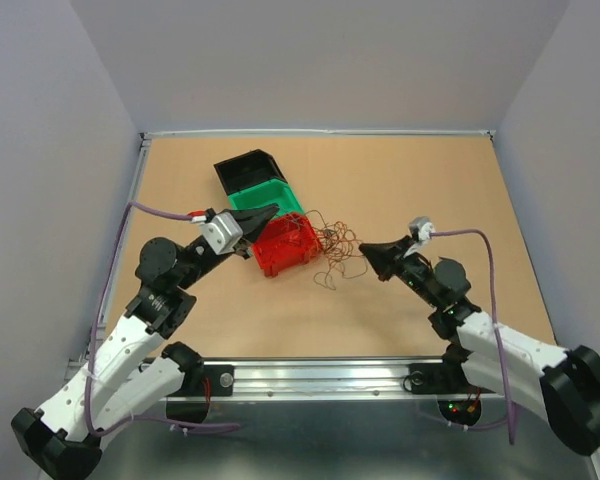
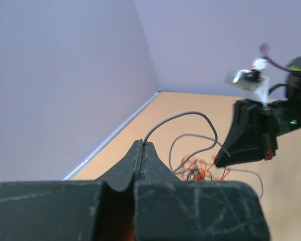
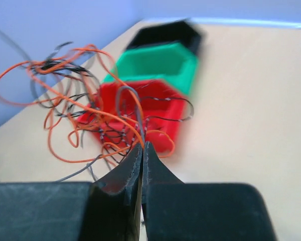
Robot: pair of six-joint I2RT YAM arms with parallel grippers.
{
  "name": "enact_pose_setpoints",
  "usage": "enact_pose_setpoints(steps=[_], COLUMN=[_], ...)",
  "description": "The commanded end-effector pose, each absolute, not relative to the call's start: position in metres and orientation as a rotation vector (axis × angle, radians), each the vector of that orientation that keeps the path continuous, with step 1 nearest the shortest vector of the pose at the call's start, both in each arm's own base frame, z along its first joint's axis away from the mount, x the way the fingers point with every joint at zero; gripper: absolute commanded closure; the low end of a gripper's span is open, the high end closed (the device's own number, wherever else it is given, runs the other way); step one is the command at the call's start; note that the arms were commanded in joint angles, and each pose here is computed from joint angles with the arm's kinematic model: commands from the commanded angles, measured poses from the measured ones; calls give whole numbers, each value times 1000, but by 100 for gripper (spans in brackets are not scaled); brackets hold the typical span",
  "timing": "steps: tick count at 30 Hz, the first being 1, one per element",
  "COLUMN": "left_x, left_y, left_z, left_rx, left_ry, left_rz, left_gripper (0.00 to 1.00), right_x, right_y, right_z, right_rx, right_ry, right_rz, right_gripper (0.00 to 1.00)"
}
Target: Untangle the cables
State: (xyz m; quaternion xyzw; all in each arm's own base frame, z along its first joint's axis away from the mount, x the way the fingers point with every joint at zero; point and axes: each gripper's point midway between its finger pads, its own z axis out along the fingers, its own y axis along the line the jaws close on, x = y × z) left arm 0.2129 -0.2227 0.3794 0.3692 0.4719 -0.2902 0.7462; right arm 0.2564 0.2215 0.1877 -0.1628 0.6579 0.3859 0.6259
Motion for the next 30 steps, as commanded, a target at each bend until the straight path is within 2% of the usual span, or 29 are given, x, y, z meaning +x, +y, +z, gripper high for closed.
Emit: enact_pose_setpoints(steps=[1, 3, 8, 14, 17, 20, 22, 25, 27, 30], left_x=[233, 229, 230, 224, 228, 237, 243, 256, 264, 272], left_y=[-159, -122, -39, -41, -48, -61, -52, -52, -57, -72], left_z=[427, 444, 439, 440, 441, 437, 433, 427, 423, 419], left_rx=[387, 213, -222, -181, -138, -81, -137, -153, -136, -65], left_ry=[964, 905, 875, 848, 858, 892, 908, 940, 947, 930], left_rz=[-482, -419, -282, -289, -285, -285, -253, -217, -212, -215], left_gripper=[100, 100, 100, 100, 100, 100, 100, 100, 100, 100], right_x=[286, 279, 272, 258, 256, 257, 258, 259, 260, 260], right_y=[127, 111, 61, 31, 41, 53, 57, 63, 66, 74], right_z=[160, 167, 172, 176, 179, 182, 183, 183, 184, 184], right_rx=[87, 167, 407, 570, 515, 441, 425, 396, 371, 328], right_ry=[1576, 1520, 1415, 1301, 1300, 1321, 1330, 1337, 1336, 1348], right_rz=[463, 447, 327, 313, 361, 392, 398, 414, 423, 443], right_gripper=[99, 99, 100, 99, 99, 90, 77, 29, 18, 16])
